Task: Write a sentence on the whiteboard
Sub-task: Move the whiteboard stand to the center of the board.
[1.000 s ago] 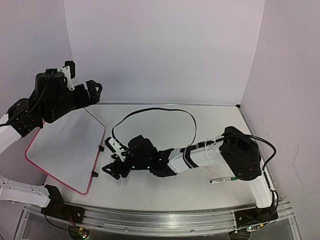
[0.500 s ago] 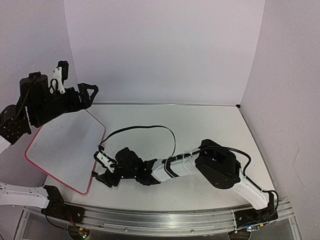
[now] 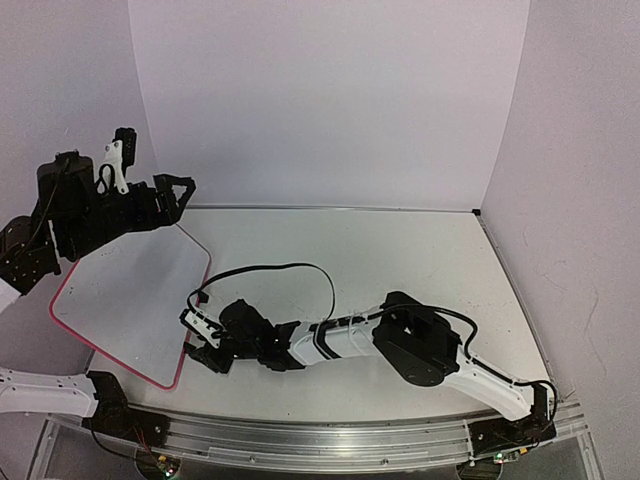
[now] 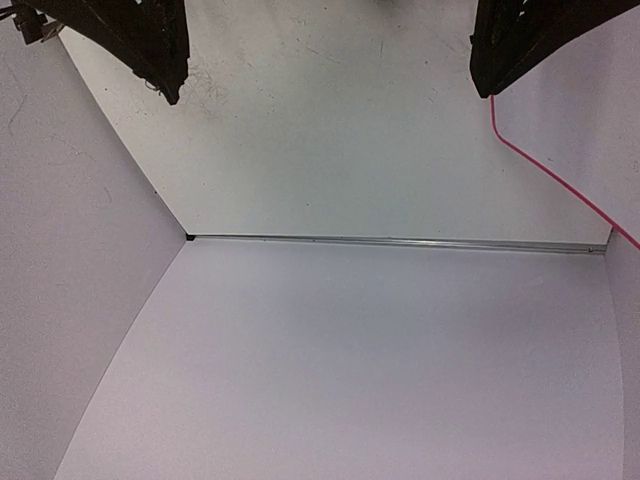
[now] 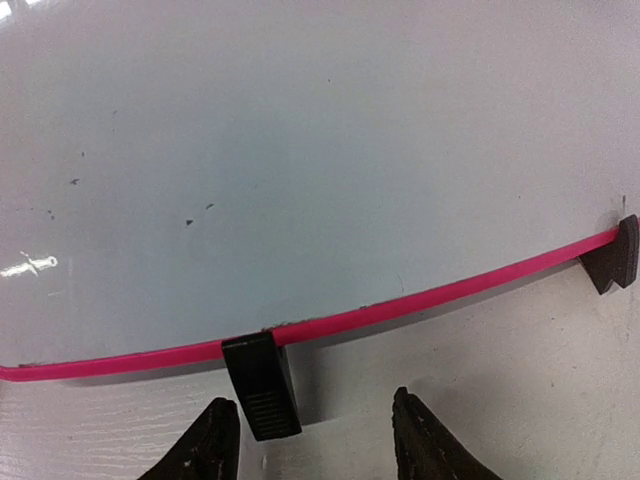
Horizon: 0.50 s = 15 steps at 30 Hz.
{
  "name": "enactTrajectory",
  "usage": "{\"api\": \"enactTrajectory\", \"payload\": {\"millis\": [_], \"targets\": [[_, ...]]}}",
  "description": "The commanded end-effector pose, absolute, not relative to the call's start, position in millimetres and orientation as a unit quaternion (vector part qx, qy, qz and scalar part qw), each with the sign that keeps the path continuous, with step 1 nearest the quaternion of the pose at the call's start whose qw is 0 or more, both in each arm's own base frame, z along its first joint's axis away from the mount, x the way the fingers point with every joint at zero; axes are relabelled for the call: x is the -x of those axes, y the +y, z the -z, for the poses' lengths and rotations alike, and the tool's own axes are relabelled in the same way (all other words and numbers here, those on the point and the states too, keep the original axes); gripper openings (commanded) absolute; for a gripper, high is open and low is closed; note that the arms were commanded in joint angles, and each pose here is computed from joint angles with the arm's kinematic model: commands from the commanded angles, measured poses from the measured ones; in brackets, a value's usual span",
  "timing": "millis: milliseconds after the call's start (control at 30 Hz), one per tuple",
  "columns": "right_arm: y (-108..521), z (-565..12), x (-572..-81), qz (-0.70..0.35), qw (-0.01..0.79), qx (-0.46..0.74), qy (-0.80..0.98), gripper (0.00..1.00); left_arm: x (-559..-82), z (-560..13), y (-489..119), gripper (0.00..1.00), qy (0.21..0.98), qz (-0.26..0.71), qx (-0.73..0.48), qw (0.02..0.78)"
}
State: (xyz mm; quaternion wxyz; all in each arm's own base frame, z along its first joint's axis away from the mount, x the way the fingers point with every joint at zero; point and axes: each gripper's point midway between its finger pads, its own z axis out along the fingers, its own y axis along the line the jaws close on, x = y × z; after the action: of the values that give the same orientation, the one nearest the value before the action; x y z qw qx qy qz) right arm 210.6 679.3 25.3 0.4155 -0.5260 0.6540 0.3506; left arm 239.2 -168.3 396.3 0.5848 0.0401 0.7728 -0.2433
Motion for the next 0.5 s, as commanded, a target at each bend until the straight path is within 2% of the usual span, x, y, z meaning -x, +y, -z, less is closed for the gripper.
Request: {"api": "enactTrajectory", "payload": {"millis": [0, 167, 333, 467], "targets": [[688.6, -31.7, -211.3, -0.354, 0.423, 0.528, 0.646, 0.46, -238.4, -403.4, -163.1, 0.99, 0.762, 0.244, -0.034, 0.599], [694.8, -25.6, -206.9, -0.368, 0.413, 0.531, 0.642, 0.32, -238.1, -404.8, -158.9, 0.99, 0.759, 0.239, -0.03, 0.605], [699.3, -31.7, -207.2, -0.373, 0.418, 0.529, 0.637, 0.32, -239.0, -405.2, -158.6, 0.99, 0.759, 0.235, -0.031, 0.606], [701.6, -32.7, -207.7, -0.374, 0.421, 0.527, 0.636, 0.26, -241.1, -402.7, -161.3, 0.99, 0.762, 0.232, -0.033, 0.603]]}}
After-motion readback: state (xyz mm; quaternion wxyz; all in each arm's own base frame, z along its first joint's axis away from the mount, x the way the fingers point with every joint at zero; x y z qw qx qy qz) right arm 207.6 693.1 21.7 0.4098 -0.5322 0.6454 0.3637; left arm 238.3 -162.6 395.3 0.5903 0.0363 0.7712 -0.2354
